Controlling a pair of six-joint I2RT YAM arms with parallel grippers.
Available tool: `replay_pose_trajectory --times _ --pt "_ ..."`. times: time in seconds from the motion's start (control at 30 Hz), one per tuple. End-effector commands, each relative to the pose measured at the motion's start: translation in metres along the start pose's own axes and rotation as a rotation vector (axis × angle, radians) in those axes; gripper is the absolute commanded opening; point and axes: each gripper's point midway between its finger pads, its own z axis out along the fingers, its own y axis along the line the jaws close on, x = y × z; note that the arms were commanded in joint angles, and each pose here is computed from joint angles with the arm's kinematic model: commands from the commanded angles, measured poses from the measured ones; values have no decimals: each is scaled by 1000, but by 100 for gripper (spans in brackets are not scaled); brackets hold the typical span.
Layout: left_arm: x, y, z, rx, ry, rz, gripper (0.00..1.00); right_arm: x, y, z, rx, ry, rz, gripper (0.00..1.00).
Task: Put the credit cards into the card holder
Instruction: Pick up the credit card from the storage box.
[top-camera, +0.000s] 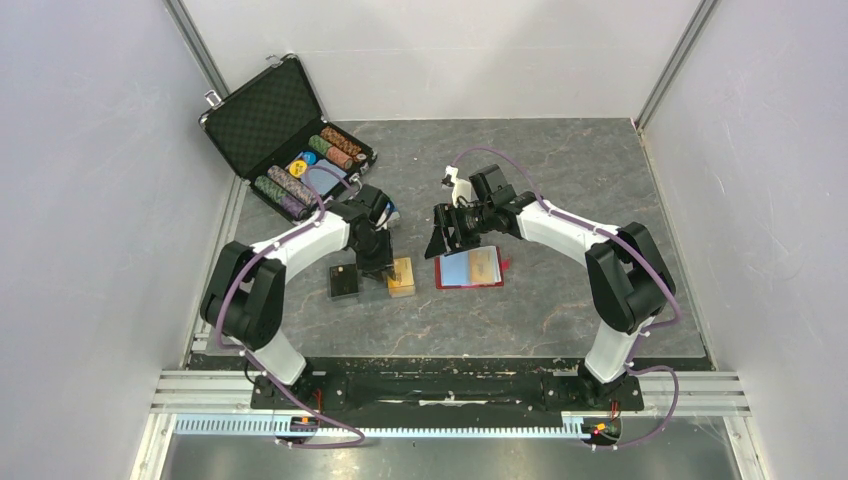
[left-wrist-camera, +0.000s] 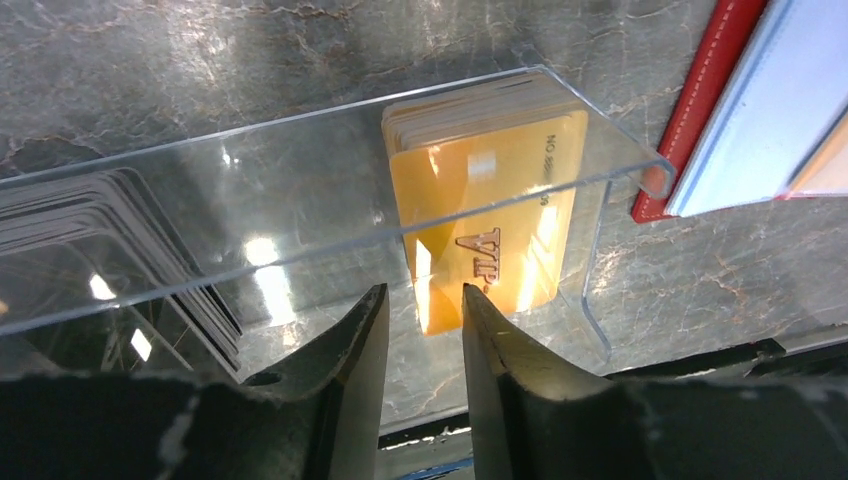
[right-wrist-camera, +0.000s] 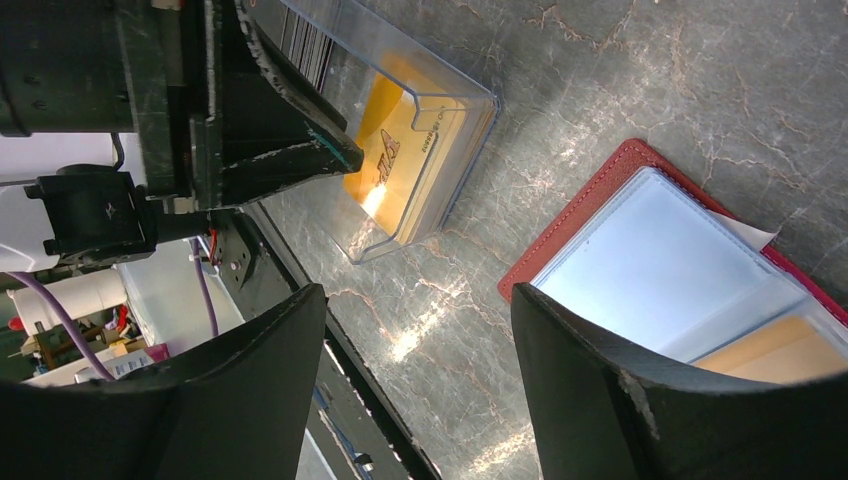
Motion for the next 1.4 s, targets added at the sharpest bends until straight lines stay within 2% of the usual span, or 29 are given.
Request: replay_pose_trajectory --times 0.0,0.13,0.43,0.97,1.2,1.37 --pt "4 -3 15 21 34 31 34 -3 4 -5 -9 -16 -29 71" --pt "3 -6 18 31 38 32 3 -2 4 -6 -7 -17 -31 71" --pt "-4 -8 -2 -8 7 77 2 -4 4 -5 -5 -16 -33 71" --pt "-20 -42 -23 109 -64 84 3 -2 3 -5 -3 -10 -31 71" --pt "-22 -52 -32 146 -76 93 12 -3 2 -5 -3 -9 -33 71" --pt "-19 -51 -24 141 -50 93 23 -3 2 -5 -2 -7 -32 71"
